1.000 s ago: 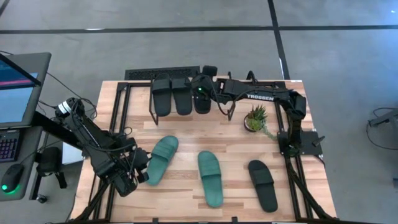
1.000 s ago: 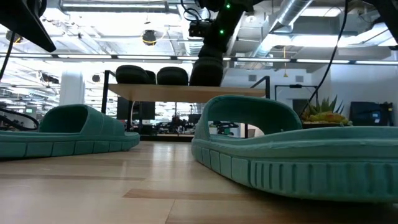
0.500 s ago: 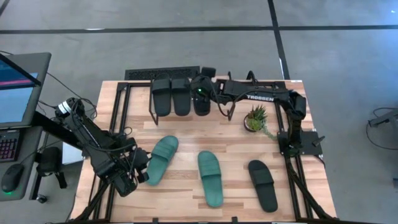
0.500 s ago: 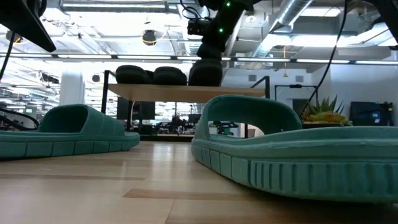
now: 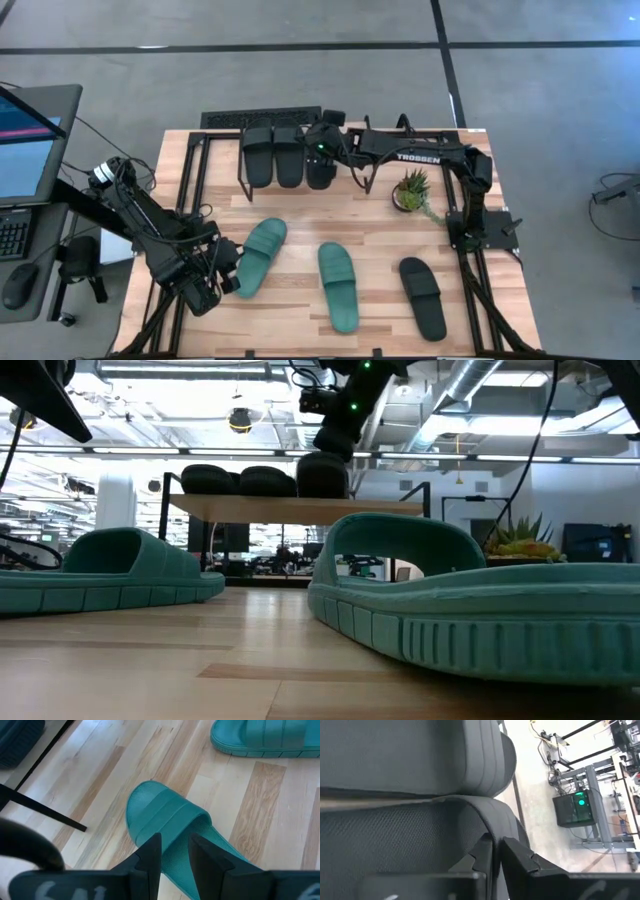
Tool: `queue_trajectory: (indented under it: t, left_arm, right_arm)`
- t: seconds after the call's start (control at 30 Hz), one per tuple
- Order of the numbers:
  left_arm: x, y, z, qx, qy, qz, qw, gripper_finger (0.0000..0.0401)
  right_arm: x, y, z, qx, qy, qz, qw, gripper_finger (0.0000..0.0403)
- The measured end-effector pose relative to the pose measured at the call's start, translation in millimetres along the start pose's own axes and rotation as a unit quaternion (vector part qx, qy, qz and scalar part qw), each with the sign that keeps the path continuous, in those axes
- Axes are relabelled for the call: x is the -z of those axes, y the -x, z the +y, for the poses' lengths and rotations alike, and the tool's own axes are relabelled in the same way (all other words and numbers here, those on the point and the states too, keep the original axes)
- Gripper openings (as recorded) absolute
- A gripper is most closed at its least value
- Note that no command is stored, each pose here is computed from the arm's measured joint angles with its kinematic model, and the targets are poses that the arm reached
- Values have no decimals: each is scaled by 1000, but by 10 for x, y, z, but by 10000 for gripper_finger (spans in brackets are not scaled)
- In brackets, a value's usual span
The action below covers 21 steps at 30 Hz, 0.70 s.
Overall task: Pick and place slides into the shelf
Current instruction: Put the black slide on the shelf
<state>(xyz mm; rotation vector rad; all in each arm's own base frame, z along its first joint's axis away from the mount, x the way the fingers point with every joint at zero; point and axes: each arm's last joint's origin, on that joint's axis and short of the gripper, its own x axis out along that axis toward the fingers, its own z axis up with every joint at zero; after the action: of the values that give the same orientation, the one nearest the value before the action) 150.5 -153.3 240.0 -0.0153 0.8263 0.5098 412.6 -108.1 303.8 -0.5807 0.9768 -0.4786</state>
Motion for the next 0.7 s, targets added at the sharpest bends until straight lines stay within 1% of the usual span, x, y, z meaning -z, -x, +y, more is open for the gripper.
queue_trajectory:
  t: [0.1,0.23,0.43,0.7]
  left_arm:
    - [0,0,0,0,0,0,1000,87]
    - [0,0,0,0,0,0,1000,87]
    - [0,0,0,0,0,-1,1000,87]
    - [-1,0,0,0,2,-2,1000,87]
  right_arm:
    - [-1,1,3,-2,-10,-1,1000,46]
    - [-11,14,27,-7,-5,-3,1000,56]
    - [7,8,23,-9,2,4,1000,59]
    - [55,-31,-49,13,-5,22,1000,59]
